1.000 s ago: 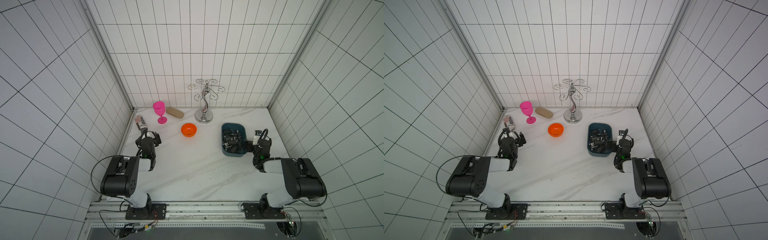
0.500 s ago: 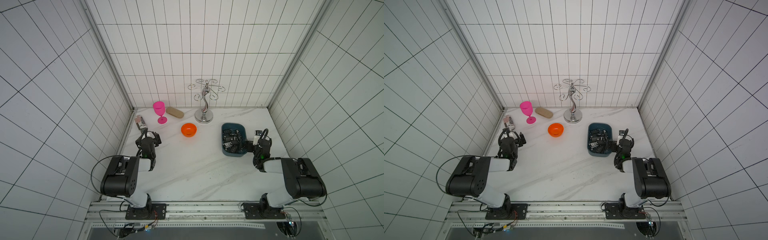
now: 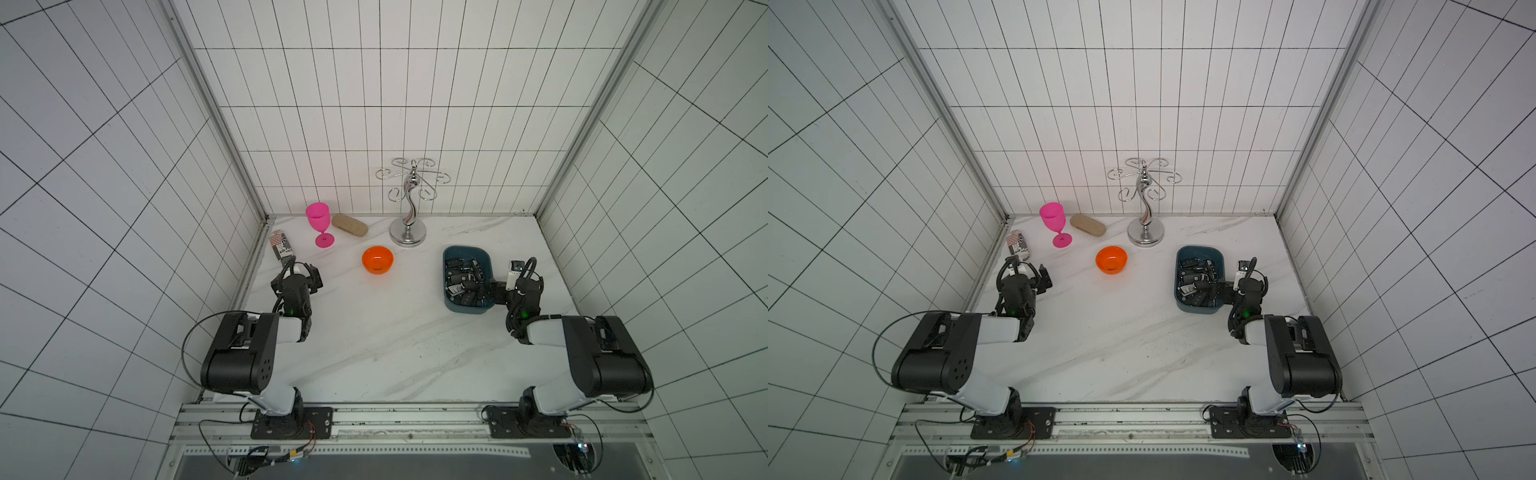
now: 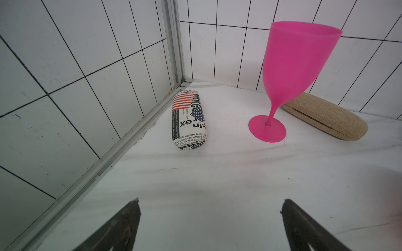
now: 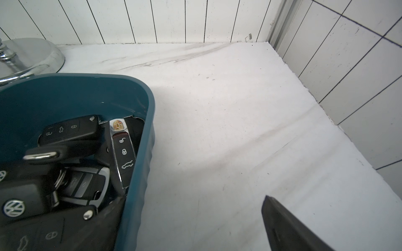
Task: Place the car key into the storage box
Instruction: Reset both arms
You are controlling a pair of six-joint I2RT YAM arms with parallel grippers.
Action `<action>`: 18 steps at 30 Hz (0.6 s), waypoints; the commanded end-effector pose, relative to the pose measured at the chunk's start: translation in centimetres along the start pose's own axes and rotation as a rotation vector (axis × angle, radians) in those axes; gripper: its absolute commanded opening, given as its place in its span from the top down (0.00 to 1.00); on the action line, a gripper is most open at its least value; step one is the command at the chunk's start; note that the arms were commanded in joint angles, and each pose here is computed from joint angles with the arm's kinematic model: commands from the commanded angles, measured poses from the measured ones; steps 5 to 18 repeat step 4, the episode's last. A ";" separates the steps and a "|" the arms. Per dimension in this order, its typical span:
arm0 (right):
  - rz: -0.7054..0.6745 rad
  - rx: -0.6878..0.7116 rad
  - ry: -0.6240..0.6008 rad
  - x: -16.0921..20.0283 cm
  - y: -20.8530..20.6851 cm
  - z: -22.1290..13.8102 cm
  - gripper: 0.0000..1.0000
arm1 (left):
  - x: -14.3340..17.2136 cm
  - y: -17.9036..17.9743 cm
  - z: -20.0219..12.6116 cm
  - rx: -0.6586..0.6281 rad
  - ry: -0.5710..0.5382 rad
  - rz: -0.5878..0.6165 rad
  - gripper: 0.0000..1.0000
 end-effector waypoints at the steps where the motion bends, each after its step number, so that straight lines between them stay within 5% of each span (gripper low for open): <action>1: 0.019 0.007 -0.037 -1.3 0.2 0.4 0.01 | -0.5 0.2 0.0 -0.014 -0.019 -0.024 0.01; 18: 0.022 0.004 -0.041 -1.2 0.2 0.3 0.01 | -0.5 0.2 -0.1 -0.013 -0.018 -0.024 0.01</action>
Point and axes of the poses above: each gripper's point midway between its finger pads, its own z axis out along the fingers, its own y axis along the line the jaws close on, x = y × z, the point moved 9 cm from there along -z, back along the fingers, and after that the axes turned 14 degrees about z, right-handed, at the moved point
